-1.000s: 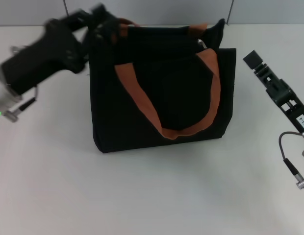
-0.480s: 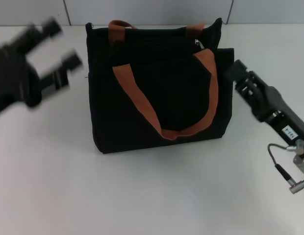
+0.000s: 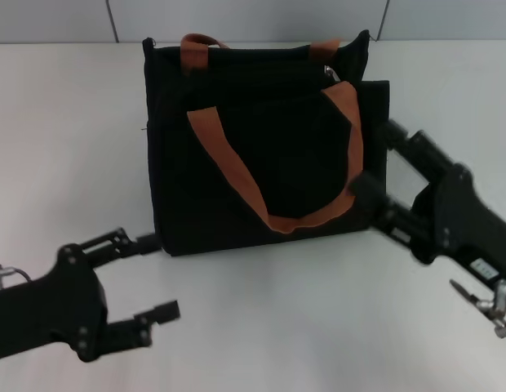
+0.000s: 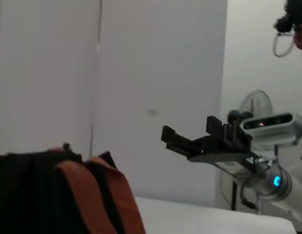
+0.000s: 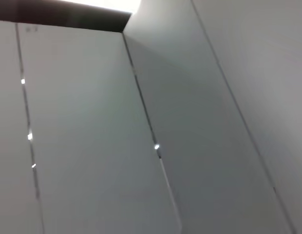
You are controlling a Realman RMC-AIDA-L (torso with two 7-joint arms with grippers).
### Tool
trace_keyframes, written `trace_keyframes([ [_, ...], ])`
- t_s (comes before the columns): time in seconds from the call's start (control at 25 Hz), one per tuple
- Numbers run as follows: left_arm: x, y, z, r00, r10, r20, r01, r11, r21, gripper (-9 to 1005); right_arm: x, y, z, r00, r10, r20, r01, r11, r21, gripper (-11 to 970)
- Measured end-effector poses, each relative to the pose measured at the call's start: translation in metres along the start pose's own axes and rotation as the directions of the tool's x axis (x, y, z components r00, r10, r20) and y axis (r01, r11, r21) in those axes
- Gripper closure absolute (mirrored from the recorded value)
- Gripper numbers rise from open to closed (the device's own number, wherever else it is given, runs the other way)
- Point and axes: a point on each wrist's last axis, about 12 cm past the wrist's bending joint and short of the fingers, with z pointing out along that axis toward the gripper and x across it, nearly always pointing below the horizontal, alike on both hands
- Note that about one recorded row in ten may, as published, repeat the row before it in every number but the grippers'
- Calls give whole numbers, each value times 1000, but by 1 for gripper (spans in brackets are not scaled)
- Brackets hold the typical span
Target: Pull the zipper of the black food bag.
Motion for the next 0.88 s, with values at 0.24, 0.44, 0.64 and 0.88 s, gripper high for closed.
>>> trace_keyframes([
  [0.24, 3, 1, 9, 1000, -5, -27, 6, 999, 34, 214, 2, -3, -4, 989, -20, -149, 0, 992, -128, 135],
  [0.44, 4, 2, 11, 1000, -11, -29, 12, 1000, 29, 214, 6, -6, -4, 968, -43, -246, -5, 982, -191, 136],
  [0.64, 5, 2, 13, 999, -10, -31, 11, 1000, 26, 214, 19, -6, -1, 947, -82, -309, 24, 982, -189, 136],
  [0.88, 7, 1, 19, 1000, 6, -9, -6, 999, 36, 214, 26, -5, 7, 941, -87, -326, 27, 982, -184, 136],
])
